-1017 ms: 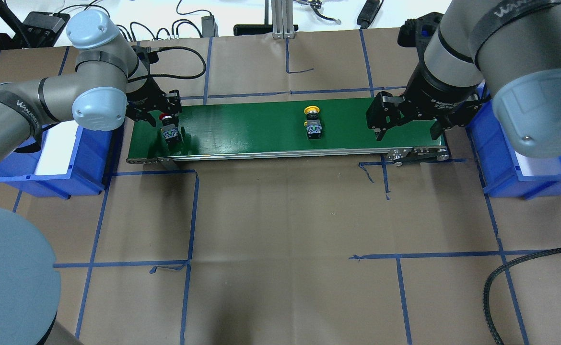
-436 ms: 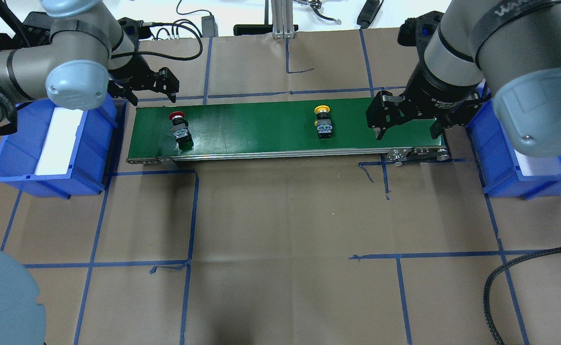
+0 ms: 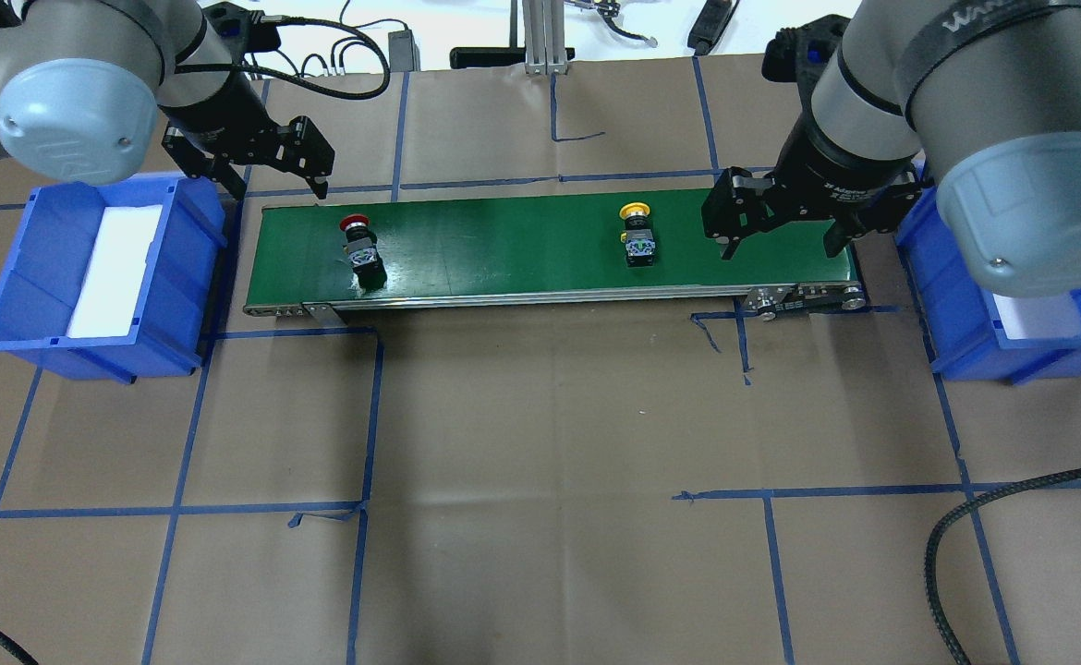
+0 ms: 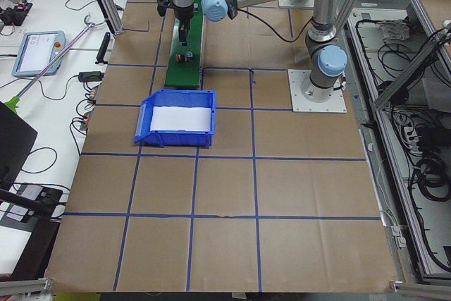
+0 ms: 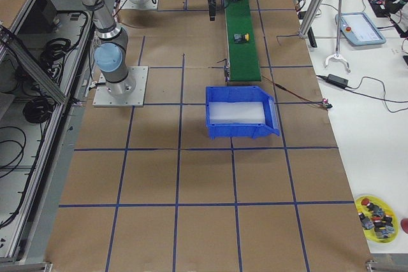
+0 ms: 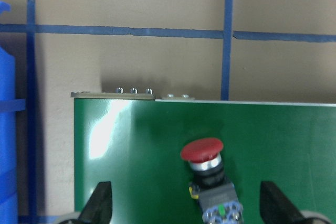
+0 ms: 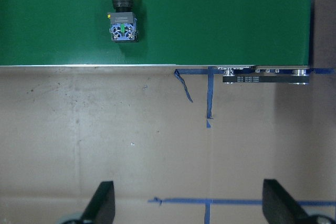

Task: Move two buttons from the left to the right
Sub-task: 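Release the red button with the left gripper while the right gripper reaches out, then grasp the yellow button on the belt with the right gripper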

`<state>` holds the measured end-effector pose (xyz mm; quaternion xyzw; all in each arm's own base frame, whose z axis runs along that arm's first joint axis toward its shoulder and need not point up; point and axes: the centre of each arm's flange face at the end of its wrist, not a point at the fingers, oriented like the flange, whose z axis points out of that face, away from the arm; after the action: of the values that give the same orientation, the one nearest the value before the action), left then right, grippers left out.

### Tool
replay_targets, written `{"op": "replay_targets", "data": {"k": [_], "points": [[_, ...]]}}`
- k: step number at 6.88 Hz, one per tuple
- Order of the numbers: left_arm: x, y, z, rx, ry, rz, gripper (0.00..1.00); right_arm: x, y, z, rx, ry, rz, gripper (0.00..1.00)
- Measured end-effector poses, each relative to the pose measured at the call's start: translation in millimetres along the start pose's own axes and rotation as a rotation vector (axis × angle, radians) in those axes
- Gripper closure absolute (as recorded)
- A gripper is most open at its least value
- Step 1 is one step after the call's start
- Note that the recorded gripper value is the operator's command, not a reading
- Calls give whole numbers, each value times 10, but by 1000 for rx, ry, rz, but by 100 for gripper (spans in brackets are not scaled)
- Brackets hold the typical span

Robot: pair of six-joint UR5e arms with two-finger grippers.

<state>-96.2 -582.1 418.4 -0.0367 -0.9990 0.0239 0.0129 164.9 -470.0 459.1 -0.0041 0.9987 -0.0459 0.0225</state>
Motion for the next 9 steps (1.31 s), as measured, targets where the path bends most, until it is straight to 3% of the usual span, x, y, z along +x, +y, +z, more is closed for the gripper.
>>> {"op": "replay_targets", "data": {"k": [3,4,7,9], "points": [[156,344,-402,-1,-5,20,0,106,-618,577,76,5,13,0],[160,386,-438,2,-9,21,0,142,-744,740,77,2,21,0],[129,446,-486,13,-52,11,0,275,-1183,1406,6,-8,49,0],[122,447,-496,17,-60,-6,0,285,-1455,1593,8,-9,50,0]]}}
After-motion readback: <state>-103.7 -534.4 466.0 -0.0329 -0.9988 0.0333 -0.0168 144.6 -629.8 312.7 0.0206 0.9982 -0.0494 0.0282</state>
